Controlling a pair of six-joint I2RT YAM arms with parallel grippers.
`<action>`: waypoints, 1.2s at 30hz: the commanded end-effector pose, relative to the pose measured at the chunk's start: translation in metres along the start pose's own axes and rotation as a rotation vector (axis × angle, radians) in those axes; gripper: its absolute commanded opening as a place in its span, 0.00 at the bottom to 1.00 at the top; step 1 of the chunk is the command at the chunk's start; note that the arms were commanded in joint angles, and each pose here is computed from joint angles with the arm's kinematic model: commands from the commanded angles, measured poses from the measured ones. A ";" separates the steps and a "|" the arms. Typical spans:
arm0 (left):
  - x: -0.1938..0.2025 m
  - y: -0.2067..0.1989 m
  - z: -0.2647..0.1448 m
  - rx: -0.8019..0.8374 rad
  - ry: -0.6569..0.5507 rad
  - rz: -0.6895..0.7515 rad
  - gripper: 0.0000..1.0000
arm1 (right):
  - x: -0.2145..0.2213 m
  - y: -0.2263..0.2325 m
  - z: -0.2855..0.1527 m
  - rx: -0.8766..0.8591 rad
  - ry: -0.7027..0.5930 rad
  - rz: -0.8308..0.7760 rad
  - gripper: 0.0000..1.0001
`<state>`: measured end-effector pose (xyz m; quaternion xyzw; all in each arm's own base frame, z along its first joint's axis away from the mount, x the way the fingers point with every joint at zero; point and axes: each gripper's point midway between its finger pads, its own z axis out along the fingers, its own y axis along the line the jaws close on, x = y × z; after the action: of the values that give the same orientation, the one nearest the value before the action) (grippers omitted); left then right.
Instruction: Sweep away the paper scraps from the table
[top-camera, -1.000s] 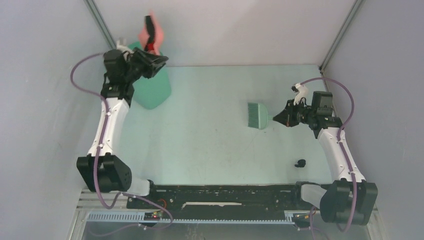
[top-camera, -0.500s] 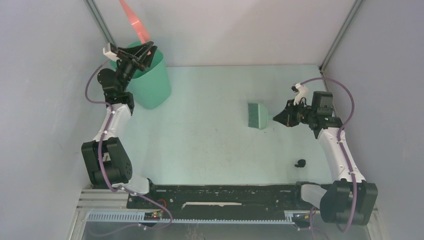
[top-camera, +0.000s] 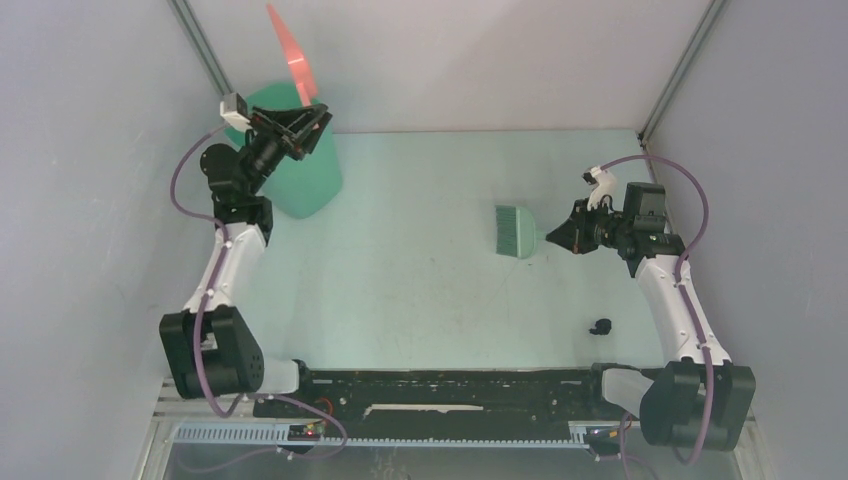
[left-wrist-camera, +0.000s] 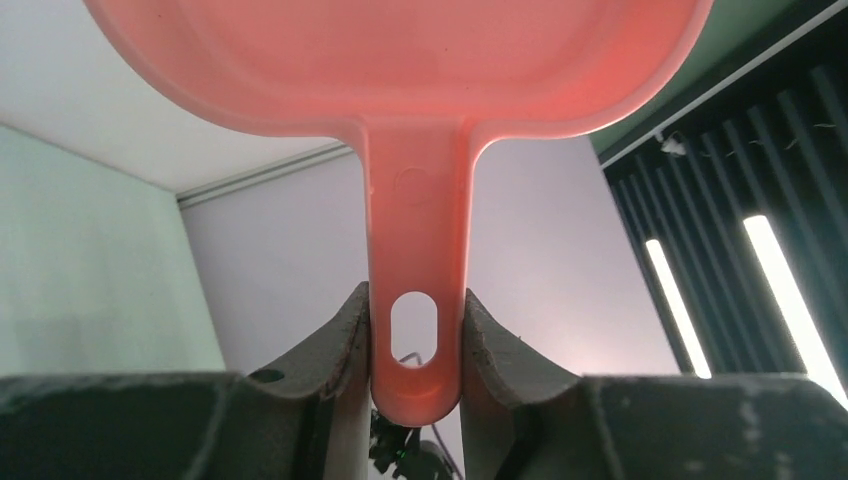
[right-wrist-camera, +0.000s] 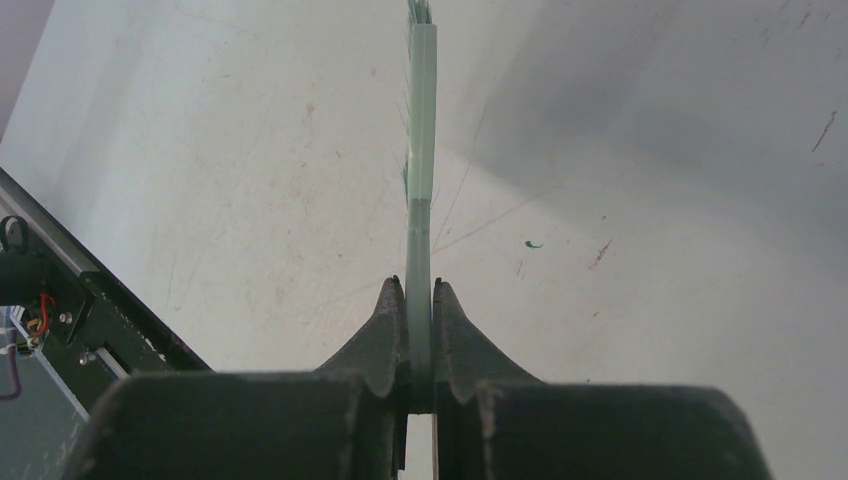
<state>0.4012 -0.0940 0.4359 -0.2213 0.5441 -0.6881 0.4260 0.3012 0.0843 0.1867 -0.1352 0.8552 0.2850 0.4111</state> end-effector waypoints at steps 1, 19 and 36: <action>0.039 0.003 -0.012 -0.084 0.048 0.214 0.00 | -0.008 0.001 -0.002 -0.006 -0.024 -0.039 0.00; 0.140 0.146 -0.092 -0.757 0.355 0.777 0.00 | -0.012 0.000 -0.008 0.011 -0.028 -0.071 0.00; 0.197 0.199 -0.203 -1.117 0.884 0.993 0.00 | 0.009 0.097 -0.047 -0.407 0.337 0.010 0.00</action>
<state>0.2158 -0.1621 0.1647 0.1096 0.9440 -0.1315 0.2819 0.2680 0.1129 0.2505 -0.2247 0.8328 0.3523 0.3630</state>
